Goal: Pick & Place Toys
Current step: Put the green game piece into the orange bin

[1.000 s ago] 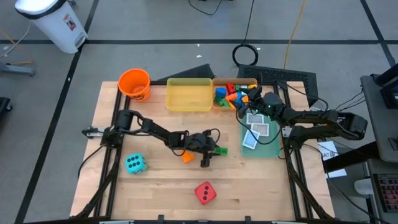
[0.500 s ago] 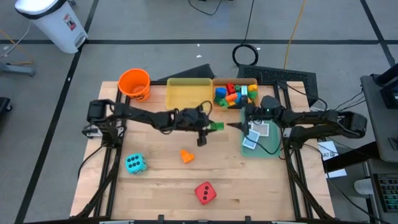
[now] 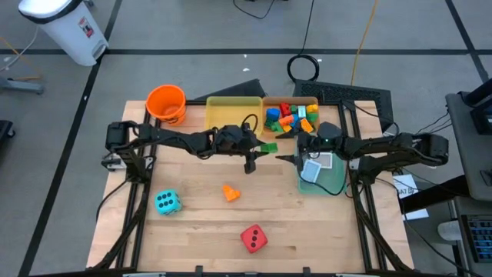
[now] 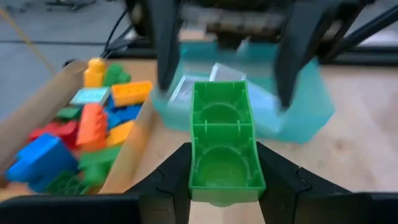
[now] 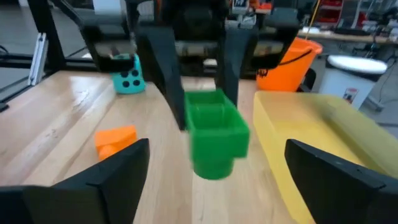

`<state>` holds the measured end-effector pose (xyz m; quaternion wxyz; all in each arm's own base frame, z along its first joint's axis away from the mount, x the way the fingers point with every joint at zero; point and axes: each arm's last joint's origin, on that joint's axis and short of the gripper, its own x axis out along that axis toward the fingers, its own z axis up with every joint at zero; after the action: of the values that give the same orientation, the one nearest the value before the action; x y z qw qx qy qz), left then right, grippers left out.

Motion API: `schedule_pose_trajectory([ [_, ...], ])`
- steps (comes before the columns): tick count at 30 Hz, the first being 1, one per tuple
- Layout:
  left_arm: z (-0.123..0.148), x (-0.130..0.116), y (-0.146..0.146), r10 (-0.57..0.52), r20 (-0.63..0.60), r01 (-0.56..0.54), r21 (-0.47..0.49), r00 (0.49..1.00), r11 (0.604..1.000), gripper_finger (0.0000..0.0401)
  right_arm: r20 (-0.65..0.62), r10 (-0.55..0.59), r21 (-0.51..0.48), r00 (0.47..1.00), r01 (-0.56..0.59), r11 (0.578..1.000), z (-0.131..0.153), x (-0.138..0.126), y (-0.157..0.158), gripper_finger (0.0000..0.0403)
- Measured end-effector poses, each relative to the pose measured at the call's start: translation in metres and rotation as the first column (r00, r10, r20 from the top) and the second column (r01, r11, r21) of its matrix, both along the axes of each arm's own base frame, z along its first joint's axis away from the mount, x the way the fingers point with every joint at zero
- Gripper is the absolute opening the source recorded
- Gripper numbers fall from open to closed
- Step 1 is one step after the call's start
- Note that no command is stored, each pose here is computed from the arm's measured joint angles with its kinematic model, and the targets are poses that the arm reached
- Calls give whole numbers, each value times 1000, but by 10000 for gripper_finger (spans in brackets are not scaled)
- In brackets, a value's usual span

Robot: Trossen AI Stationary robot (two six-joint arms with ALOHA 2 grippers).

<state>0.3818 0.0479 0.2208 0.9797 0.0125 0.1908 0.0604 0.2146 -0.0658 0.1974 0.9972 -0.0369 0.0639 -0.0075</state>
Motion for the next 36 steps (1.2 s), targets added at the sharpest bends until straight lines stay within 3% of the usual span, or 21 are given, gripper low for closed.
schedule_pose_trajectory([
  [4,3,1,-2,-55,32,56,-21,998,998,135,-9,0,12,1000,0,1000,-5,10,-4,317],
  [17,1,1,-2,-48,21,48,-41,999,998,135,31,51,47,998,-52,998,-5,16,-3,233],
  [24,1,1,-1,-20,21,21,-39,1000,999,135,41,48,62,998,-51,997,-4,16,-3,144],
  [28,2,1,0,3,23,-2,-25,1000,1000,183,34,48,31,998,-50,998,-4,16,-4,89],
  [36,17,-14,0,19,-34,-20,-24,999,1000,293,-59,-60,50,996,63,997,-2,-3,-24,89],
])
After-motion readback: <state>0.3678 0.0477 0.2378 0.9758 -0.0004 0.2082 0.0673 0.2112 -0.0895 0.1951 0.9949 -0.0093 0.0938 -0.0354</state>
